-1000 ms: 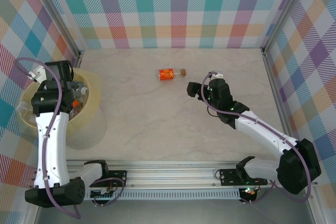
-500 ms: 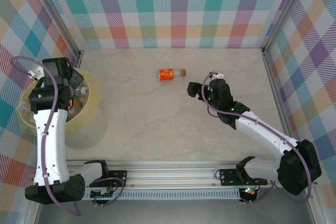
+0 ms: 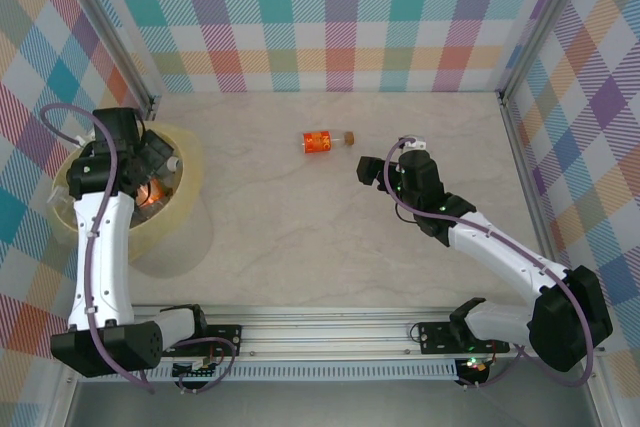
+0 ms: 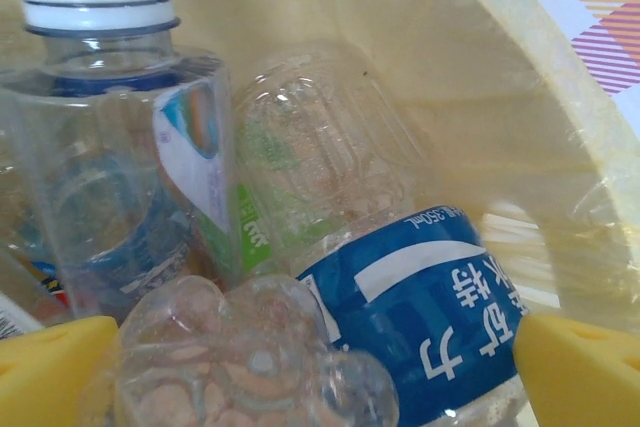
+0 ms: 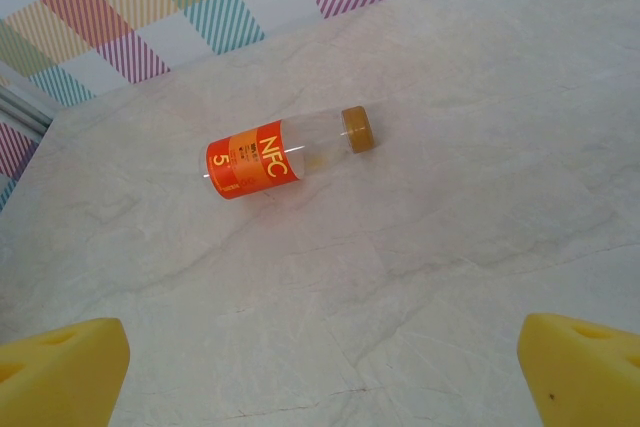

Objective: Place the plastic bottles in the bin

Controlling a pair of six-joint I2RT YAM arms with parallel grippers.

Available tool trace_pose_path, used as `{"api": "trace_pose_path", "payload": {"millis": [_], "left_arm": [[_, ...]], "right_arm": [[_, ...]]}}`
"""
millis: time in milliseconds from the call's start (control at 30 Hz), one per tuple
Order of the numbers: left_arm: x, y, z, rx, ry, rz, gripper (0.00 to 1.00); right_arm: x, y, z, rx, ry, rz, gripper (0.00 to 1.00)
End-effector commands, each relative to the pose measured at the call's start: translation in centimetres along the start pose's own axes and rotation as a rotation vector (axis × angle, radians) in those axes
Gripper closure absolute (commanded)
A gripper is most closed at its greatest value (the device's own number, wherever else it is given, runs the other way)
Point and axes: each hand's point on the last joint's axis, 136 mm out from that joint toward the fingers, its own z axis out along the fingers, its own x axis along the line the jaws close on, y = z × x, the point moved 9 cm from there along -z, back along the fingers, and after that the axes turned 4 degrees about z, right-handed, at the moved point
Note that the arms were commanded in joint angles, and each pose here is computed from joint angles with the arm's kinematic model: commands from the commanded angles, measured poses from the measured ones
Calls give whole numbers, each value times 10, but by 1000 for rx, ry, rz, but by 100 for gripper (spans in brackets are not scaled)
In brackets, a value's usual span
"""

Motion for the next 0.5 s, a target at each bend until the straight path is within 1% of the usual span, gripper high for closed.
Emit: {"api": "trace_pose_path", "payload": {"millis": [0,100,167,233,367,467], "left_arm": [[6,17,-51,-128,-82,-19,0],[-3,28,-75,-147,-209,8,0],[-8,29,-77,-128,-253,15,0],[-9,26,-68,-113,-238,9,0],[-9,22,-42,-104,-161,10,0],[-16,17,-19,-48,-153,41,0]], "right_arm": [[-2,1,-1,-10,-13,8,0],[-1,1,1,-9,-11,9,0],[-2,0,1,-6,-11,19,0],[-3,-2,2,-2,-15,27,0],[-5,-4,1,1,-22,23,0],[-7,-4,-1,-6,-30,15,0]]}}
